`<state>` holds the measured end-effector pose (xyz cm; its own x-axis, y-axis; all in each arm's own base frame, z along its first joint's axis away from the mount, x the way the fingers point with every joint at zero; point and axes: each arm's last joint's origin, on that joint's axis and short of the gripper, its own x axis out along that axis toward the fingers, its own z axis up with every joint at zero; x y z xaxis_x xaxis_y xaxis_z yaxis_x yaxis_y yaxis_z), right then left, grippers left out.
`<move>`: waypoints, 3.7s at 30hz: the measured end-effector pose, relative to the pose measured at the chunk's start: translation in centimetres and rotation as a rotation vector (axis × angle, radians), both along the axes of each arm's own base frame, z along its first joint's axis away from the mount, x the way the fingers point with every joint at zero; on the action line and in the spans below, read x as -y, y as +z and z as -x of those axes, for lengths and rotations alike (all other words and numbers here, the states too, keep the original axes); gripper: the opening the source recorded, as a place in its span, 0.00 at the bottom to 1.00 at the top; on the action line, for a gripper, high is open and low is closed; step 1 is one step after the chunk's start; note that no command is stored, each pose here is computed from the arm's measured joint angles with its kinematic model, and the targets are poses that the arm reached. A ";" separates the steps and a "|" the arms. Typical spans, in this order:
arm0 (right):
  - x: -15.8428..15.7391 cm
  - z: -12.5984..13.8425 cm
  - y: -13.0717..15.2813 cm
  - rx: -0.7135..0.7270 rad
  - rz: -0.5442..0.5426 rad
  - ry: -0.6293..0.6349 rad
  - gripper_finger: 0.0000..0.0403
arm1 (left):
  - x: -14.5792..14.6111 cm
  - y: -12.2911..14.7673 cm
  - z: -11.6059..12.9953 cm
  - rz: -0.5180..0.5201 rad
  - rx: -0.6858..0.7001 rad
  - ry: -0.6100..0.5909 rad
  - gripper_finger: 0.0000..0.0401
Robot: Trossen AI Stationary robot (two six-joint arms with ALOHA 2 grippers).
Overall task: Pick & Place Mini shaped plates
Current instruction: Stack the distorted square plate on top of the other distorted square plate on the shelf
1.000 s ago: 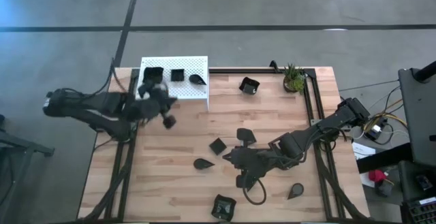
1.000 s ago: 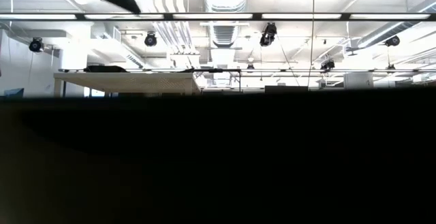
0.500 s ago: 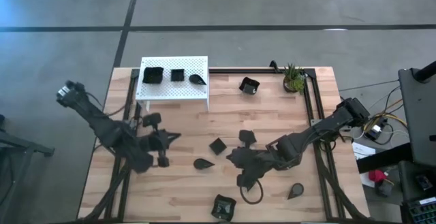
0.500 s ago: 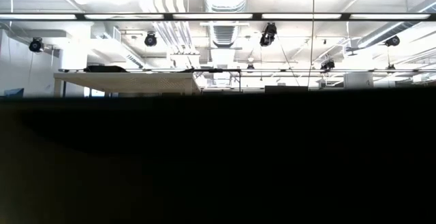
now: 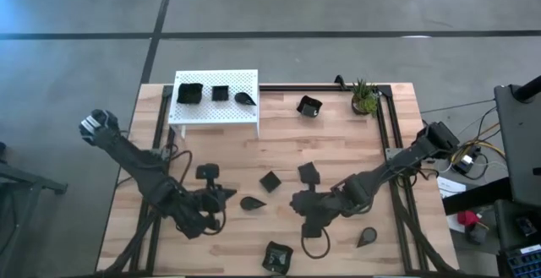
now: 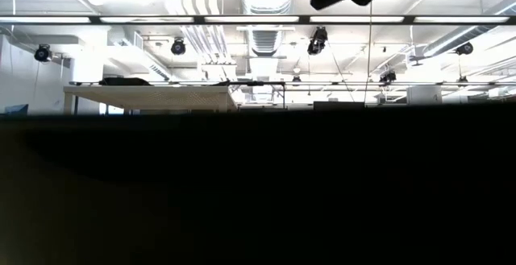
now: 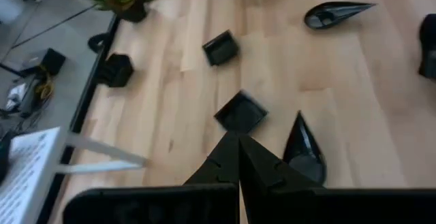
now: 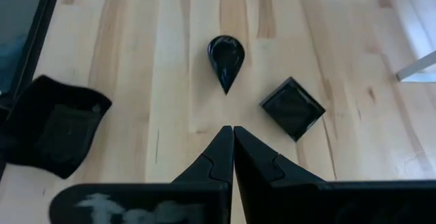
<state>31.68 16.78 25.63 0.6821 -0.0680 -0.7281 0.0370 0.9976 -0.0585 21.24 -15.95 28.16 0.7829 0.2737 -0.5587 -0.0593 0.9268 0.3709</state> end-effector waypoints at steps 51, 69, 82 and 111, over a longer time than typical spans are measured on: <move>-2.1 0.3 0.4 0.077 -0.032 0.144 0.02 | 8.4 -4.0 -10.4 0.115 -0.108 -0.388 0.24; -2.9 1.7 1.9 0.114 -0.028 0.208 0.02 | 6.5 -9.0 -15.1 0.290 -0.266 -0.397 0.25; -2.9 1.7 1.9 0.111 -0.024 0.210 0.02 | 6.4 -10.5 -15.7 0.354 -0.301 -0.396 0.25; -2.9 1.7 1.9 0.110 -0.022 0.208 0.02 | 6.0 -11.4 -15.8 0.444 -0.307 -0.400 0.24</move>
<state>29.93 19.63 27.52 0.7549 0.0975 -0.6485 -0.1647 0.9854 -0.0435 37.07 -21.94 16.77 0.5634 -0.3117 -0.7651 0.3675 0.9240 -0.1058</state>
